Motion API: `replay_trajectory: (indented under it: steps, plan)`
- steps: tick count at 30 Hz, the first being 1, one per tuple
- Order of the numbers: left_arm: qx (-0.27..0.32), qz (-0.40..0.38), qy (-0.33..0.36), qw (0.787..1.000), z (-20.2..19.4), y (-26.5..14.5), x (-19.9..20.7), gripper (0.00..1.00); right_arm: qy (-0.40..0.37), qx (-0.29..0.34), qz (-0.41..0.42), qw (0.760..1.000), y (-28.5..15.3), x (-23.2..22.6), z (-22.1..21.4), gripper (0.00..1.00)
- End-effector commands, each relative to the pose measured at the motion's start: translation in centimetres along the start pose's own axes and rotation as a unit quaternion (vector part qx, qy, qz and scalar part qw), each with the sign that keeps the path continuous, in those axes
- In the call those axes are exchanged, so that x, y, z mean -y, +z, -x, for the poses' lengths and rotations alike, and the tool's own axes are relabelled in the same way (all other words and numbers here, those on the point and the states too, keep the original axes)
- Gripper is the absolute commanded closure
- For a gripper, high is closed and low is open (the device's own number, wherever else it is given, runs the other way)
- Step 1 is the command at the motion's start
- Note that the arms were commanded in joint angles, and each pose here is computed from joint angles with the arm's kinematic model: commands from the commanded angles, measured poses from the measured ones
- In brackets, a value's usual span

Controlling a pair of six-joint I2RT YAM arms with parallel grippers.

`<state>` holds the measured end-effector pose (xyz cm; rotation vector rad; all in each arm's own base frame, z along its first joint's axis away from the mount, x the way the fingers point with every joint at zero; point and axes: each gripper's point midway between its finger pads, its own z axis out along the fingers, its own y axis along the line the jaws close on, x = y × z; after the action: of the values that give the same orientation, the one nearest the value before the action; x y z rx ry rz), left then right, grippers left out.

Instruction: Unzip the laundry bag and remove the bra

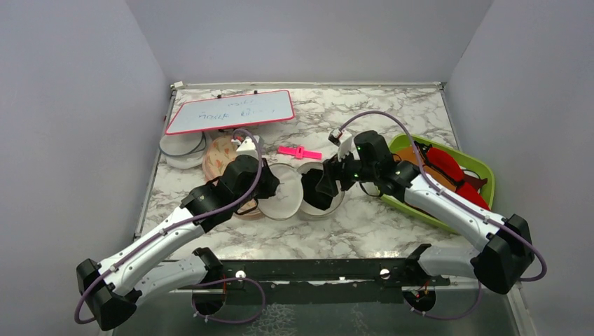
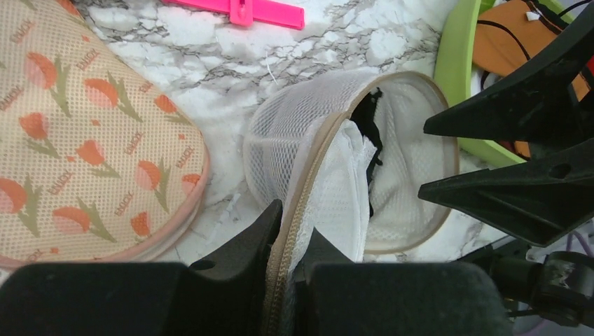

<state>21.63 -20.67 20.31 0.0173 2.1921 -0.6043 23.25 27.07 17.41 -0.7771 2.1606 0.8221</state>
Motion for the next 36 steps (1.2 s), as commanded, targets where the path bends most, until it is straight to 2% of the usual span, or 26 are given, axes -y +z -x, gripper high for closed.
replay_trajectory:
  steps: [1, 3, 7, 13, 16, 20, 24, 29, 32, 35, 36]
  plan:
    - [-0.022, 0.009, -0.037, 0.999, -0.8, -0.1, -0.8, 0.97, -0.014, -0.010, 0.053, 0.998, 0.6, -1.9, 0.0, 0.39]
    - [-0.025, 0.039, -0.017, 0.999, -0.6, 0.3, -2.4, 0.95, -0.015, -0.016, 0.055, 0.998, 1.2, -2.3, -0.3, 0.40]
    - [-0.015, 0.102, 0.000, 0.995, 0.1, 0.6, -5.3, 0.85, -0.010, -0.017, 0.032, 0.999, 2.6, -2.4, -0.4, 0.41]
    - [-0.013, 0.155, 0.009, 0.988, -0.1, 0.7, -7.9, 0.56, 0.063, 0.000, -0.109, 0.992, 4.5, 1.4, 0.6, 0.43]
    - [-0.006, 0.176, 0.010, 0.984, 0.3, 0.2, -8.6, 0.46, 0.087, 0.013, -0.124, 0.988, 5.6, 1.3, 0.9, 0.42]
    - [0.001, 0.159, 0.003, 0.987, 0.8, -0.6, -7.9, 0.34, 0.123, 0.022, -0.199, 0.972, 6.6, 3.1, 0.8, 0.37]
    - [0.001, 0.134, -0.005, 0.991, 0.9, -1.5, -7.1, 0.04, 0.125, 0.014, -0.223, 0.967, 8.1, 3.4, 0.6, 0.35]
    - [0.022, 0.114, -0.016, 0.993, 1.8, -3.3, -6.5, 0.01, 0.092, 0.009, -0.309, 0.947, 8.3, 4.4, -0.9, 0.38]
    - [0.039, 0.094, -0.020, 0.995, 2.7, -4.5, -5.8, 0.01, 0.078, 0.003, -0.321, 0.944, 8.5, 4.9, -1.9, 0.54]
    - [0.051, 0.078, -0.026, 0.995, 3.3, -5.3, -5.3, 0.01, 0.065, 0.008, -0.333, 0.941, 8.3, 5.0, -1.8, 0.63]
    - [0.054, 0.075, -0.028, 0.995, 3.5, -5.4, -5.1, 0.01, 0.059, 0.010, -0.327, 0.943, 8.1, 4.5, -1.4, 0.69]
